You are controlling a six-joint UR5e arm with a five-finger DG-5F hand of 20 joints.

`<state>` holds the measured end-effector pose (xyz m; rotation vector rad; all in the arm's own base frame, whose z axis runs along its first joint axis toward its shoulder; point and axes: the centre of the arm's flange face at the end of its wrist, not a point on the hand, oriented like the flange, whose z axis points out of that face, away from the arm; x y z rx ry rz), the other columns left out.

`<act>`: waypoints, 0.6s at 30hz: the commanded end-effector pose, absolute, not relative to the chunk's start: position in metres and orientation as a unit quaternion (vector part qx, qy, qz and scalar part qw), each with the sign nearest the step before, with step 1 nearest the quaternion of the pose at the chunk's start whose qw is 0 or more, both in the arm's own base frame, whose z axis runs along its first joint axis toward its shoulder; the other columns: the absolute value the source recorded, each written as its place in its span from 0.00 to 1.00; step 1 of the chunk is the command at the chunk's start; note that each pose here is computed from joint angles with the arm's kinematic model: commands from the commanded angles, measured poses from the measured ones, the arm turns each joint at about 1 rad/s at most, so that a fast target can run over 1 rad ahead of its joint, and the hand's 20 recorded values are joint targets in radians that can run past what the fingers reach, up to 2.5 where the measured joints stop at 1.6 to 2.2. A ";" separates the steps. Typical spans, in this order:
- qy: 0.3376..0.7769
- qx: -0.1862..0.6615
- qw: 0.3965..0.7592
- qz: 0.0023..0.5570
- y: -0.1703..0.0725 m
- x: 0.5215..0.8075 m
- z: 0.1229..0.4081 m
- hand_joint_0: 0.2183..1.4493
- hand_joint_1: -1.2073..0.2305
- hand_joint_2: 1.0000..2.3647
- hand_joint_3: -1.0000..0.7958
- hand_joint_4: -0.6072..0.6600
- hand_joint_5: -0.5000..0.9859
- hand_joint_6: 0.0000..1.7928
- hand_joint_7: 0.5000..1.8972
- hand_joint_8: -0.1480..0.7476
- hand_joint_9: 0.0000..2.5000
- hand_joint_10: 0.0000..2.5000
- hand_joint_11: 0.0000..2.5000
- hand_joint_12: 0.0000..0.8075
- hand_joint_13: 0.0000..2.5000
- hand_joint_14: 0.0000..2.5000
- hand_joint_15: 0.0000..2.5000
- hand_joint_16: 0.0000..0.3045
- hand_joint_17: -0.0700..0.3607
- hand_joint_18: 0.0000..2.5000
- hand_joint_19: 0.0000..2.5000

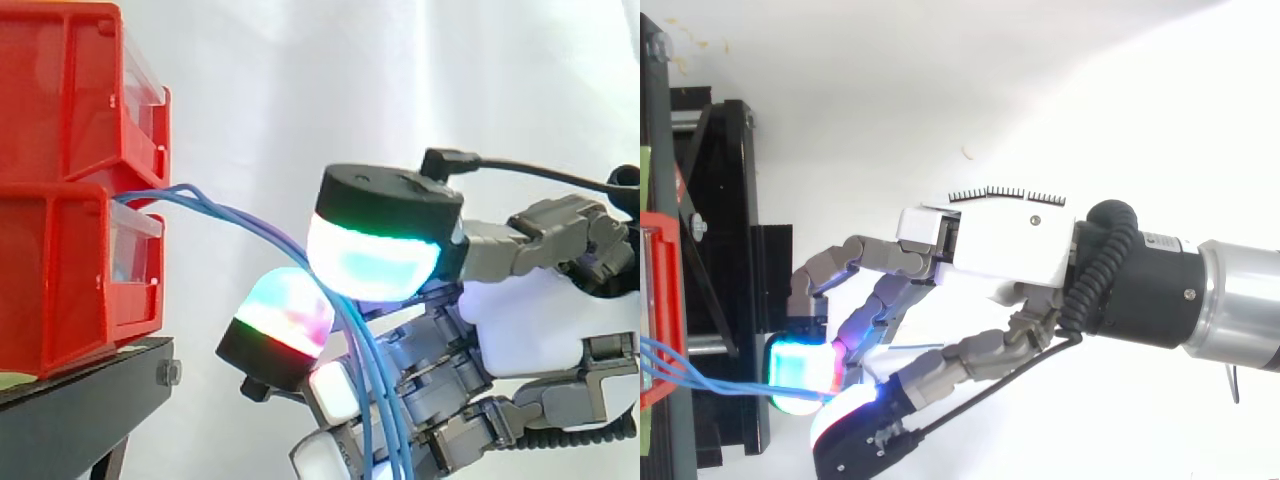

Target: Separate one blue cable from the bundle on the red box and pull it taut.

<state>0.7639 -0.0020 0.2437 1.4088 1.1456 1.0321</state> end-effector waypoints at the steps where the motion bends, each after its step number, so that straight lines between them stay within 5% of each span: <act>1: 0.474 0.583 0.503 0.428 -0.002 0.764 0.244 0.30 0.31 0.00 0.28 0.64 0.23 0.47 0.45 0.52 0.38 0.01 0.24 0.43 0.35 0.01 0.18 0.17 0.44 0.28 0.28; 12: 0.474 0.583 0.503 0.428 -0.002 0.765 0.244 0.35 0.24 0.01 0.43 0.52 0.22 0.49 0.48 0.52 0.37 0.01 0.24 0.43 0.36 0.01 0.18 0.17 0.44 0.29 0.28; 18: 0.474 0.583 0.503 0.428 -0.002 0.764 0.245 0.40 0.18 0.01 0.41 0.53 0.20 0.50 0.47 0.49 0.33 0.01 0.23 0.43 0.34 0.01 0.18 0.17 0.44 0.28 0.27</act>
